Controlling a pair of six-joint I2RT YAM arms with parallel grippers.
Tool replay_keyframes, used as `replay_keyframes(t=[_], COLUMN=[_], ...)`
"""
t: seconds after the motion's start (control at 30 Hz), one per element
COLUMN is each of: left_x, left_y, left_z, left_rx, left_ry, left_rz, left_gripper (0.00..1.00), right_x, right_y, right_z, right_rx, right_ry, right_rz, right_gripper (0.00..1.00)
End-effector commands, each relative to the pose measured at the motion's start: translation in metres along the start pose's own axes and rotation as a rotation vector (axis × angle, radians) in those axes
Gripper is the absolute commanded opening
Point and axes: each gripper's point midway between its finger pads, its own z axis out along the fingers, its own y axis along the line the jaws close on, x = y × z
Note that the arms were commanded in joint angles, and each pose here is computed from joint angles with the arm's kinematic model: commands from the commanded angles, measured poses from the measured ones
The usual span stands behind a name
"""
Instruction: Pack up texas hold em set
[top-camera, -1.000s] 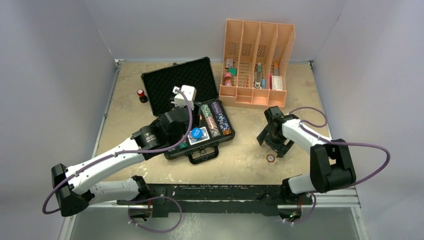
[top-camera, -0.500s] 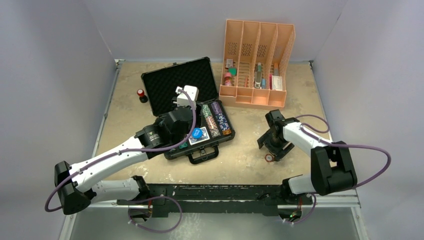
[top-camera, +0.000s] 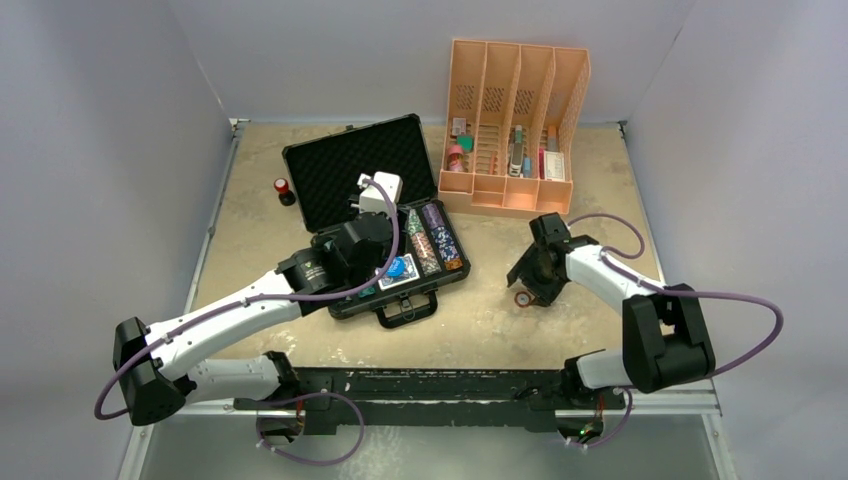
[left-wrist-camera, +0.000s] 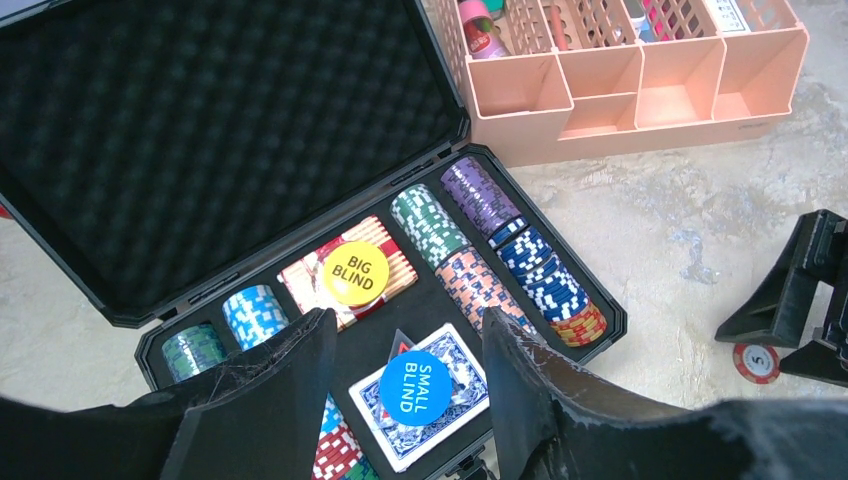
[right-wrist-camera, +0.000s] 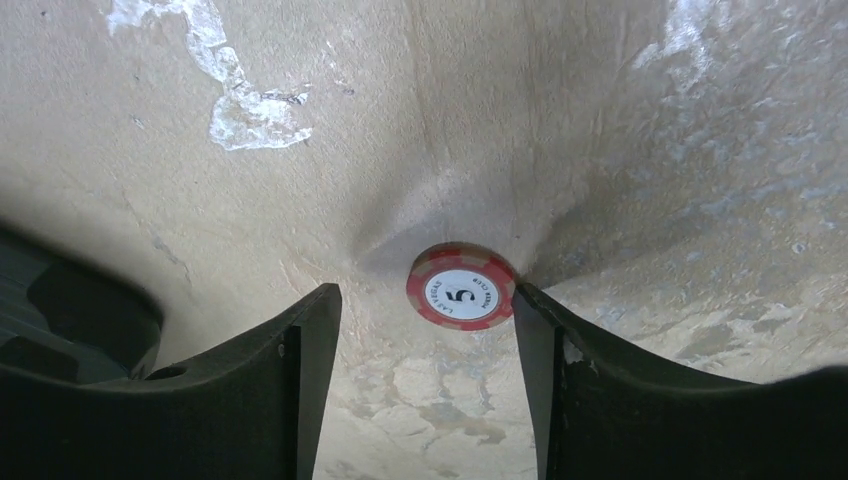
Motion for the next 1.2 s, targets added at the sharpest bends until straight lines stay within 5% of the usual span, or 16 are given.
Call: replay_keyframes(t=[0.0, 0.6, 0.87, 1.17], left_x=[-0.013, -0.010, -0.009, -0.015], left_y=[-0.005, -0.006, -0.006, -0.004], left_z=[0.000, 0.002, 0.002, -0.002], left_rx=[0.015, 0.015, 0.014, 0.018], left_ry=[-0.038, -0.030, -0.027, -0.042], left_rz=[-0.043, -0.035, -0.034, -0.044], left_gripper=[0.55, 0.55, 0.55, 0.55], right_x=[-0.010, -0.034, -0.003, 0.010], right_y=[-0.010, -0.020, -0.030, -0.028], right_z=[-0.005, -0.027, 0.001, 0.012], right_rx=[0.062, 0.157, 0.169, 0.120], right_ry=[-0.050, -0.176, -0.042, 0.015], right_rz=[-0.023, -0.039, -0.028, -0.082], right_gripper=[0.71, 0.65, 0.66, 0.51])
